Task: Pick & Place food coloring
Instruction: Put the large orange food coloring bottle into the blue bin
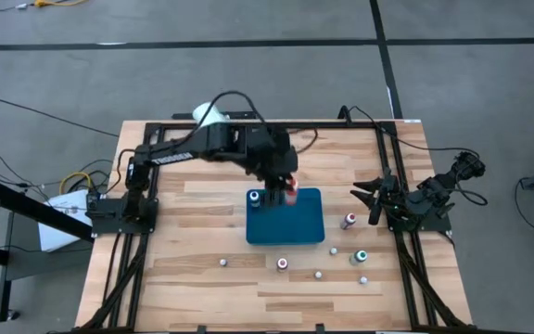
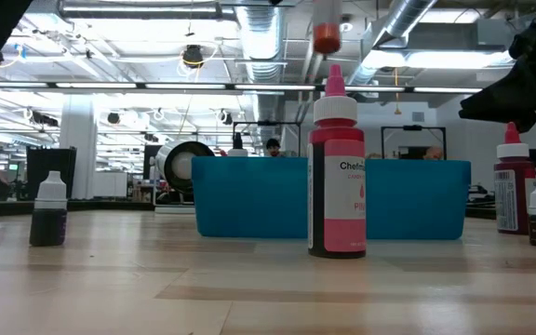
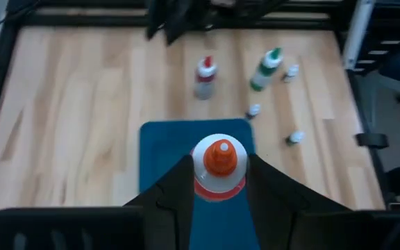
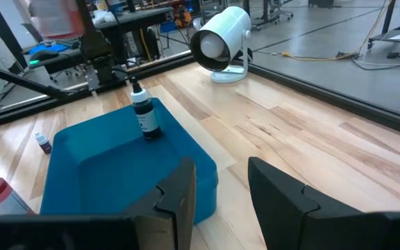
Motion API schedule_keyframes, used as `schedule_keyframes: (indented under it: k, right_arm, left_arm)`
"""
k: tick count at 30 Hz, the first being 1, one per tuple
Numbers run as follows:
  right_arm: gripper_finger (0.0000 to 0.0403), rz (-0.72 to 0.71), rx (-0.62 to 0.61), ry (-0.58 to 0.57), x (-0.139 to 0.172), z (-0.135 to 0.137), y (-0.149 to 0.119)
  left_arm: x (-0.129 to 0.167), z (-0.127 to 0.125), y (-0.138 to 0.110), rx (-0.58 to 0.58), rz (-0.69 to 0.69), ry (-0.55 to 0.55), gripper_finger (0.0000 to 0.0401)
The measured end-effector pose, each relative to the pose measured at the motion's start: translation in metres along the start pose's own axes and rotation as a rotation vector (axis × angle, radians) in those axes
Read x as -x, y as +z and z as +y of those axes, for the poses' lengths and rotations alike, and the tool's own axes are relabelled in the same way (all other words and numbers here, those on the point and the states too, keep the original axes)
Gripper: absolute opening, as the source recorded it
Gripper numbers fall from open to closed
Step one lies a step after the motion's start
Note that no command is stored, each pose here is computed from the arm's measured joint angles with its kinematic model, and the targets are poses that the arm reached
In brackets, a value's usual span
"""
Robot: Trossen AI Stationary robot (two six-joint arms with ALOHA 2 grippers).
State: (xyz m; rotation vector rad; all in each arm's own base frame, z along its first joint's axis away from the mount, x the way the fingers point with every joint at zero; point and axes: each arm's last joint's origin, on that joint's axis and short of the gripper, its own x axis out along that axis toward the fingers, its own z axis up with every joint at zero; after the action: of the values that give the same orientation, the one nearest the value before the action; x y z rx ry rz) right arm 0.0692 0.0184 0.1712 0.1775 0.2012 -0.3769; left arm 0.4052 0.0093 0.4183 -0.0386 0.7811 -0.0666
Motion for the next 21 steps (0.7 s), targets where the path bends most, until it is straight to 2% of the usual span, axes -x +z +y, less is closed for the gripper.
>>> schedule_keyframes:
  k: [11,21]
  right_arm:
    - [0.0120,0.000,0.000,0.000,0.000,0.000,0.000]
    - [0.0120,0.000,0.000,0.000,0.000,0.000,0.000]
  left_arm:
    - [-0.003,-0.043,0.000,-0.005,-0.009,0.030,0.0100]
    - [-0.004,-0.049,-0.001,0.031,-0.015,0.082,0.0100]
